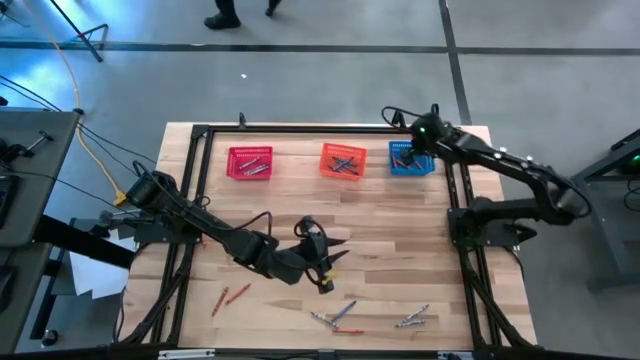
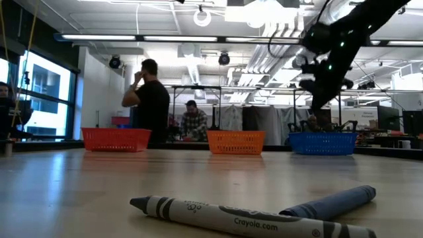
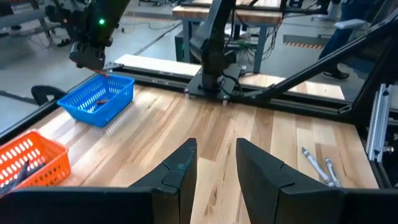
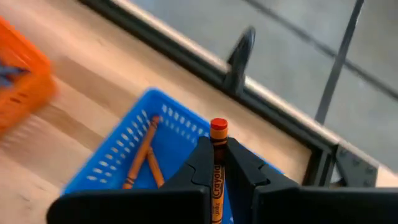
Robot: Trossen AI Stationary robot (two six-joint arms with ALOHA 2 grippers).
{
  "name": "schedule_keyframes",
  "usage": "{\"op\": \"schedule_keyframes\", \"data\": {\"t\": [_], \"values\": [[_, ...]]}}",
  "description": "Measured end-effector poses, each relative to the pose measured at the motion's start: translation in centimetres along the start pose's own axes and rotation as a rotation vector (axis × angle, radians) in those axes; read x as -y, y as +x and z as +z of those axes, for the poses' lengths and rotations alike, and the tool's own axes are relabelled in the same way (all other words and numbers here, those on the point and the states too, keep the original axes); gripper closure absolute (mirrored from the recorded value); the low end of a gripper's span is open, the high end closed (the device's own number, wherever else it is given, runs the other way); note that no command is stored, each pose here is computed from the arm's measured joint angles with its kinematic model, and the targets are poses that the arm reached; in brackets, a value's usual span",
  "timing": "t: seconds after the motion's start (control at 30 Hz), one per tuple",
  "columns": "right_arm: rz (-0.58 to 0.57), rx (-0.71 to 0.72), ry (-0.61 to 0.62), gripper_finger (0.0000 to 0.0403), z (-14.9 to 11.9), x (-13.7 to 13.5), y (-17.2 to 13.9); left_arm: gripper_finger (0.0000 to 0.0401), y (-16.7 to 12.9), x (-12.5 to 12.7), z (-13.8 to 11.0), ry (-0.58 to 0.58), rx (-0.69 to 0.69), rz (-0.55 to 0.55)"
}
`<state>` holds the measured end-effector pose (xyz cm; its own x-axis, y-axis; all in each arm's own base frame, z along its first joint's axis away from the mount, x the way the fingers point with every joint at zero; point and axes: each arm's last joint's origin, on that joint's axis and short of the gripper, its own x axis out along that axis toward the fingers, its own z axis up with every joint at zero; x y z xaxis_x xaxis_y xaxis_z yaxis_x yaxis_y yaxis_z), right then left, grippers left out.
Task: Sort crayons
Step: Put the orange crayon into the blue bin
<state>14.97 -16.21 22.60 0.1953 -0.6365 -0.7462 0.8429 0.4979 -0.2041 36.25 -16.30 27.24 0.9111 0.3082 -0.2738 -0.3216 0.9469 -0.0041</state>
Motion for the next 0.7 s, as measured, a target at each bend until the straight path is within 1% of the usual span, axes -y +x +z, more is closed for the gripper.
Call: {"op": "schedule_keyframes", "data": {"t": [0.13,0.3,0.47,0.6,0.7], "values": [[-0.002,-0.096,-0.012,0.0392,-0.4,-0.3,2.3,0.03,0.0,-0.1,-0.4,-0.002,-0.029,0.009],[0.016,-0.119,-0.022,0.0391,-0.4,-0.8,3.7,0.03,0.0,-0.2,-0.5,0.007,-0.042,0.013],[0.041,-0.125,-0.024,0.0391,-0.4,-0.9,4.0,0.03,0.0,-0.2,-0.5,0.007,-0.041,0.013],[0.043,-0.132,-0.059,0.039,-0.5,-0.9,4.0,0.03,0.0,-0.2,-0.5,0.007,-0.041,0.013],[0.068,-0.148,-0.071,0.0378,-0.7,-1.0,4.0,0.03,0.0,-0.2,-0.5,0.007,-0.041,0.013]]}}
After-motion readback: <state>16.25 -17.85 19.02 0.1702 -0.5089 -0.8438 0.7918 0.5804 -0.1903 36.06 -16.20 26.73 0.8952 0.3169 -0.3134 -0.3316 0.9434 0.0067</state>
